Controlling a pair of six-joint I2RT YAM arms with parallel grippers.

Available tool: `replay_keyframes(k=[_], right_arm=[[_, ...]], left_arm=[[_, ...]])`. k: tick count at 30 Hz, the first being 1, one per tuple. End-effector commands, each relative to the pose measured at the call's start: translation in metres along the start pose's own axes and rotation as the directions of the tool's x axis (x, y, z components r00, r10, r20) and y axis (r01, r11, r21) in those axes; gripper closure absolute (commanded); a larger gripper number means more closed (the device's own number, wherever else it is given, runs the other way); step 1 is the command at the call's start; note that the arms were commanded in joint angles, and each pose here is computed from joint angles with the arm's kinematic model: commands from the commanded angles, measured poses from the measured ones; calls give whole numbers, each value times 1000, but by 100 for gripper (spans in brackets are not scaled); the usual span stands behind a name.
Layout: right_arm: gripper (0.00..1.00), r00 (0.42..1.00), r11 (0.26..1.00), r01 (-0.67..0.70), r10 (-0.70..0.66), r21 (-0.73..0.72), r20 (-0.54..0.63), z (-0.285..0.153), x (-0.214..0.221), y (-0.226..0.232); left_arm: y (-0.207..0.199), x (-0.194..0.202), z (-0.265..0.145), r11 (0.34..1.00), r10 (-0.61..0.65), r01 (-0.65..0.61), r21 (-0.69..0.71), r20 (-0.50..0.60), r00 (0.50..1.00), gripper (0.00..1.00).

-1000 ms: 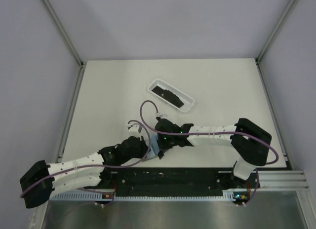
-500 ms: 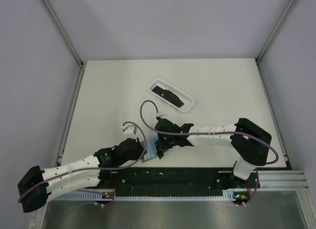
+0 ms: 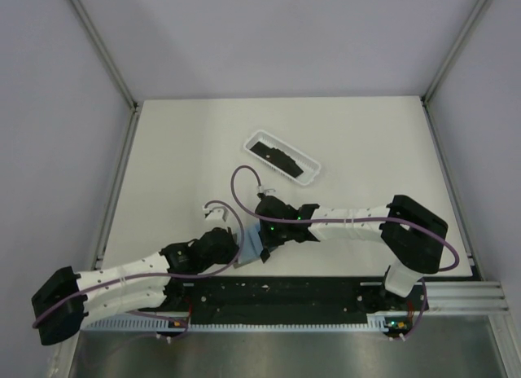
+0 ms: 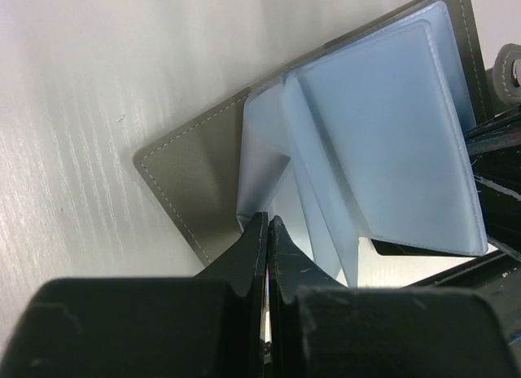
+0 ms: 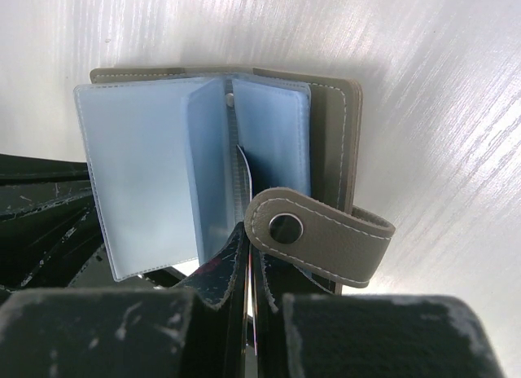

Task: Put the credit cards into the card holder
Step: Insert the credit card into the card holder.

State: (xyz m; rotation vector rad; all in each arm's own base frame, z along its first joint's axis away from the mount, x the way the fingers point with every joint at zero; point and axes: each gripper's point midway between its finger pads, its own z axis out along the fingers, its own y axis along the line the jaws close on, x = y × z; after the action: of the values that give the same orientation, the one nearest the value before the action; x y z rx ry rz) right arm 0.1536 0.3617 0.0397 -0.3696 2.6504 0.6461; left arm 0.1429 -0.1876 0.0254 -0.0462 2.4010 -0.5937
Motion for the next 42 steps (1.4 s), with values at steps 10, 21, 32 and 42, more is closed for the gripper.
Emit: replay_keyframes(k=[10,21,32,42], right_arm=[[100,999,996,29,-26,80,-40,5,15,-18],[100,999,997,27,-24,79,-39,5,15,-18],[100,999,996,25,-21,84,-44,6,17,-20],[100,999,996,23,-20,85,-45,6,18,-20]], left_arm=[[1,-34,-25,999,-37,39,-10,127,991,100],[-23,-52,-41,999,-29,23,46,130,991,100],[-62,-80,-47,980,-22,-25,200,230,973,100],[-66,-49,-7,982,39,-60,176,118,992,100]])
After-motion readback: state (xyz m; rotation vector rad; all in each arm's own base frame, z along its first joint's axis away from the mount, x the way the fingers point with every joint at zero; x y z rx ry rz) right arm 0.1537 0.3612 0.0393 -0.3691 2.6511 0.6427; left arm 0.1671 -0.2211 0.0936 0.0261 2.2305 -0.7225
